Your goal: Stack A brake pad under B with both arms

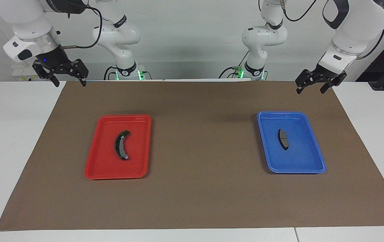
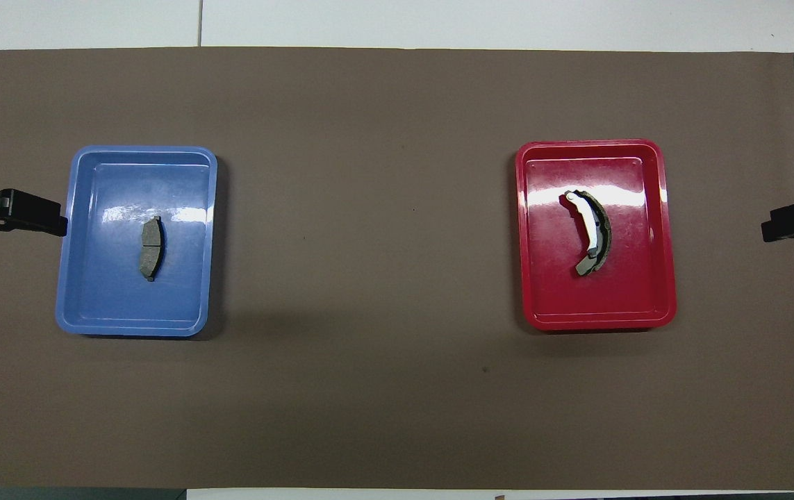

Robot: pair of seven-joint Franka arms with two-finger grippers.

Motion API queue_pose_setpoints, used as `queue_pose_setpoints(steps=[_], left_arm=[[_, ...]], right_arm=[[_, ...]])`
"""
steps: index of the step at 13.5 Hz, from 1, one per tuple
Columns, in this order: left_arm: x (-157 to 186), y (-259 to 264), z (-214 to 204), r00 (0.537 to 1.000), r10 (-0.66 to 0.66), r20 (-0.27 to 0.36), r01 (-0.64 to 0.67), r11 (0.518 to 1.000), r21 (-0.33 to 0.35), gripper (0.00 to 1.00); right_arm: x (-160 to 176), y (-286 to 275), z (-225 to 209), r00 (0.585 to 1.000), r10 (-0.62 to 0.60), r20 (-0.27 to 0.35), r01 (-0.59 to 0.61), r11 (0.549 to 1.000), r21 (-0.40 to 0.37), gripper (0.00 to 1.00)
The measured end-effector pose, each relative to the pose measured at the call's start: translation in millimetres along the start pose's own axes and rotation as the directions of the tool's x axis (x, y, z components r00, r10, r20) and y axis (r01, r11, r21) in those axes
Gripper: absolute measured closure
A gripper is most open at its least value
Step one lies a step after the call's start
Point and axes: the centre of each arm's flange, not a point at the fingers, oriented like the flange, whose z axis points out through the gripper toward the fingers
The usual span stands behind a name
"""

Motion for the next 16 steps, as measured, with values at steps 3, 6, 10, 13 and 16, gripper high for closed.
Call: queue_pose_setpoints(steps=[3,6,10,13,16], left_arm=[[0.3,4.5,1.3,1.000,0.008,0.005,-0.008,1.000,0.000,0.00],[0.8,4.4,2.4,1.000,0.008,0.007,-0.008,1.000,0.000,0.00],[15.4,2.3,32.7,1.000,0.012,-0.018,-0.012,1.000,-0.001,0.00],[31.2,-16.9,100.7,0.998,0.031,-0.051,-0.032,1.000,-0.001,0.00],[38.6,-24.8,161.5,0.997,0.037,-0.074,-0.038,0.999,0.001,0.00]], right_arm=[[0.0,0.3,0.0,1.000,0.001,0.000,-0.001,1.000,0.000,0.01],[-0.1,0.2,0.1,1.000,0.000,0.000,0.000,1.000,0.000,0.01],[1.0,-20.2,0.1,0.999,-0.037,0.001,0.037,0.999,-0.005,0.01],[5.6,-37.9,1.5,0.998,-0.065,-0.027,0.064,0.998,-0.011,0.01],[16.8,-55.7,30.3,0.997,-0.065,-0.043,0.064,0.998,-0.013,0.01]])
